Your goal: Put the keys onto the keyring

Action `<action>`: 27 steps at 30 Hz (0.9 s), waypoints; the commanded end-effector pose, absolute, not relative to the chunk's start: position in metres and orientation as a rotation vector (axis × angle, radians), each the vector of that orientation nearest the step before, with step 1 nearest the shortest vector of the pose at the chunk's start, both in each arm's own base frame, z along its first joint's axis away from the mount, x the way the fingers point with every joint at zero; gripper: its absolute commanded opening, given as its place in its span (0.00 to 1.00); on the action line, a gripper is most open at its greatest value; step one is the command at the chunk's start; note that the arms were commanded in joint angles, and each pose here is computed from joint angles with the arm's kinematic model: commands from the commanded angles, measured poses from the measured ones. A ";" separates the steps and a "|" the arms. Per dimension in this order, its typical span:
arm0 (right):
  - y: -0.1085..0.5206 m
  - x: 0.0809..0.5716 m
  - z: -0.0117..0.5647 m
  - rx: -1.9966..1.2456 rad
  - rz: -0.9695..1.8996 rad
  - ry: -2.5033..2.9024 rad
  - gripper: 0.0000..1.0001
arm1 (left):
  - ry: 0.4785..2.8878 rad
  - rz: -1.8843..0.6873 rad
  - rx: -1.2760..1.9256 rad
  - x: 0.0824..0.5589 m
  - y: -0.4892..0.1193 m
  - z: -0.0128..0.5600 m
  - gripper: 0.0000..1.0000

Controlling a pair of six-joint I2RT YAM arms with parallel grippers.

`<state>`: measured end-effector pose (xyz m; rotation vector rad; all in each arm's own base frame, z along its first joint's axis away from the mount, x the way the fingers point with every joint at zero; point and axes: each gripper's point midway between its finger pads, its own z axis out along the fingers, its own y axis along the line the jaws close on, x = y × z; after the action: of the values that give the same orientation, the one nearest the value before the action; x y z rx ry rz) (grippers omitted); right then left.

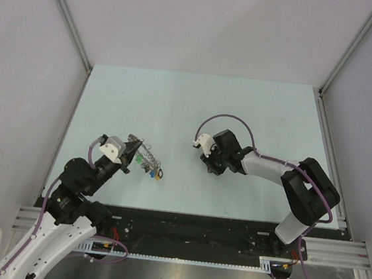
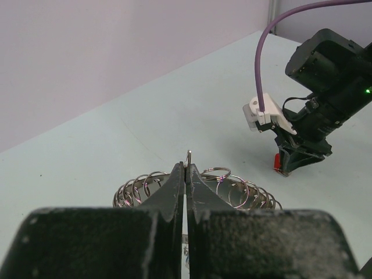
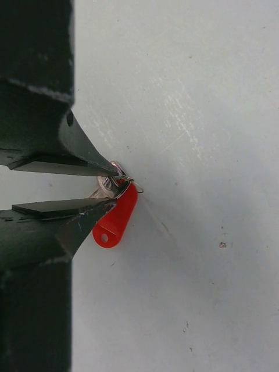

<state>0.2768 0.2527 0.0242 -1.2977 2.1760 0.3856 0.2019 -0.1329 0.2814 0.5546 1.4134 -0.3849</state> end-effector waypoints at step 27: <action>0.274 0.289 0.049 -1.267 0.333 2.077 0.37 | 1.311 -0.405 0.534 0.201 -0.136 0.308 0.01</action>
<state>0.2743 0.2600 0.0257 -1.3109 2.1554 0.3498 0.2028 -0.1334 0.2789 0.5571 1.4203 -0.3842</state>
